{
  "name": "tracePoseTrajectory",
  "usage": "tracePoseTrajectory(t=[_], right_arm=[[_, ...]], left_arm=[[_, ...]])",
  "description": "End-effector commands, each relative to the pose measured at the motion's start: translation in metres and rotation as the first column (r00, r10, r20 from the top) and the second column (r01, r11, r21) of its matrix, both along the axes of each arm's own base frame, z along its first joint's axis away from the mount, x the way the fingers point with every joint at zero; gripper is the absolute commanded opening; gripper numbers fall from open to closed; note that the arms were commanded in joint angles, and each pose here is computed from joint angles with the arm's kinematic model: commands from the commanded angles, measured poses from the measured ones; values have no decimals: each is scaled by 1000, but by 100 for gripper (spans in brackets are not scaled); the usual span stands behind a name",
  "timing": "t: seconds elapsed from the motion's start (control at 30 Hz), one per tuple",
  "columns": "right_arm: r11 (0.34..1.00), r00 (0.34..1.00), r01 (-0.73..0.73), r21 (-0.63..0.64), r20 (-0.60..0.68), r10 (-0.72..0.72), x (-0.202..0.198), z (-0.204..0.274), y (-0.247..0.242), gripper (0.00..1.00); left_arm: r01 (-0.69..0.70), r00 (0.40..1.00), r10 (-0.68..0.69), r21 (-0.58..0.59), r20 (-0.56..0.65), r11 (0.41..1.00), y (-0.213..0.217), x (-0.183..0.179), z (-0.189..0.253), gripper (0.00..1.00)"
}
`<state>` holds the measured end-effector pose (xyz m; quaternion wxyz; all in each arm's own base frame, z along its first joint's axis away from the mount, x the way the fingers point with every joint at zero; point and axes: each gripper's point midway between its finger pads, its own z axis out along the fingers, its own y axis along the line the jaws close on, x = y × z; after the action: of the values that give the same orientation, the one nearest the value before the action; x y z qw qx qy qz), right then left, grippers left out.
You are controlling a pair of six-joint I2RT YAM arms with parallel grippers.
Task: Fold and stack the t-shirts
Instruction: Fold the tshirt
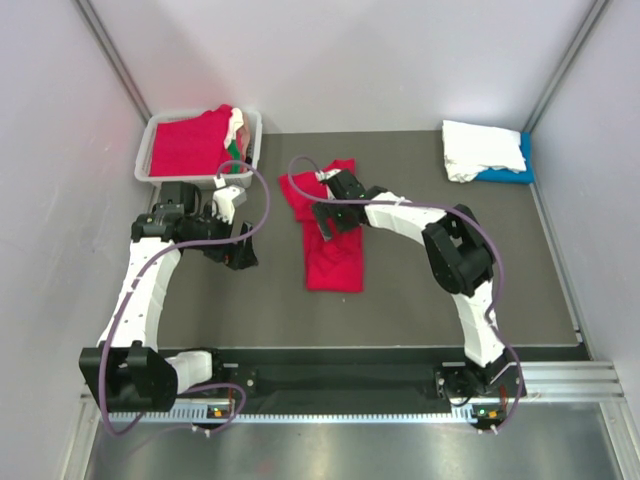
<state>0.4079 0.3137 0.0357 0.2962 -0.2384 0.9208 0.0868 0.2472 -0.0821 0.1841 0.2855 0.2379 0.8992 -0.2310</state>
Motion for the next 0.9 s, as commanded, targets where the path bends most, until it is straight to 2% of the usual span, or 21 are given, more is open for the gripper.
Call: tracePoseTrajectory(t=[0.0, 0.2, 0.27, 0.3, 0.37, 0.4, 0.43, 0.5, 0.53, 0.6, 0.67, 0.87], right_arm=[[1000, 990, 3, 22, 139, -6, 33, 49, 6, 100], [996, 979, -29, 80, 203, 12, 27, 100, 7, 100], [999, 977, -5, 54, 213, -6, 21, 103, -6, 100], [998, 971, 3, 68, 238, -20, 16, 120, -12, 100], [998, 974, 31, 57, 221, -43, -1, 111, -27, 100], [995, 967, 32, 90, 248, -53, -12, 130, -31, 100], [995, 976, 52, 87, 207, -69, -28, 112, -40, 100], [990, 973, 52, 129, 219, -79, -48, 127, -48, 100], [990, 980, 74, 121, 172, -95, -65, 108, -57, 100], [981, 981, 66, 181, 170, -97, -86, 117, -57, 100], [983, 986, 63, 171, 143, -88, -108, 101, -64, 100], [994, 997, 20, 110, 73, -28, -148, 65, -47, 100]], left_arm=[[35, 998, -33, -32, 53, 999, -7, 0, 18, 93], [34, 998, -32, -50, 49, 998, -10, -1, 24, 93], [29, 999, -27, -59, 38, 998, -11, 0, 24, 93], [30, 999, -28, -69, 34, 997, -12, 0, 25, 93], [32, 999, -31, -89, 15, 996, -16, -1, 24, 93], [39, 999, -39, -106, 6, 994, -19, -3, 25, 93], [35, 999, -36, -109, -7, 993, -19, -3, 23, 93], [67, 997, -71, -97, -34, 993, -30, -10, 16, 93], [64, 997, -67, -65, -40, 996, -30, -10, 11, 93], [90, 995, -90, -19, -33, 996, -40, -13, 2, 94], [100, 995, -99, 39, -25, 994, -46, -14, -10, 94], [103, 991, -100, 38, -87, 994, -51, -13, -38, 94]])
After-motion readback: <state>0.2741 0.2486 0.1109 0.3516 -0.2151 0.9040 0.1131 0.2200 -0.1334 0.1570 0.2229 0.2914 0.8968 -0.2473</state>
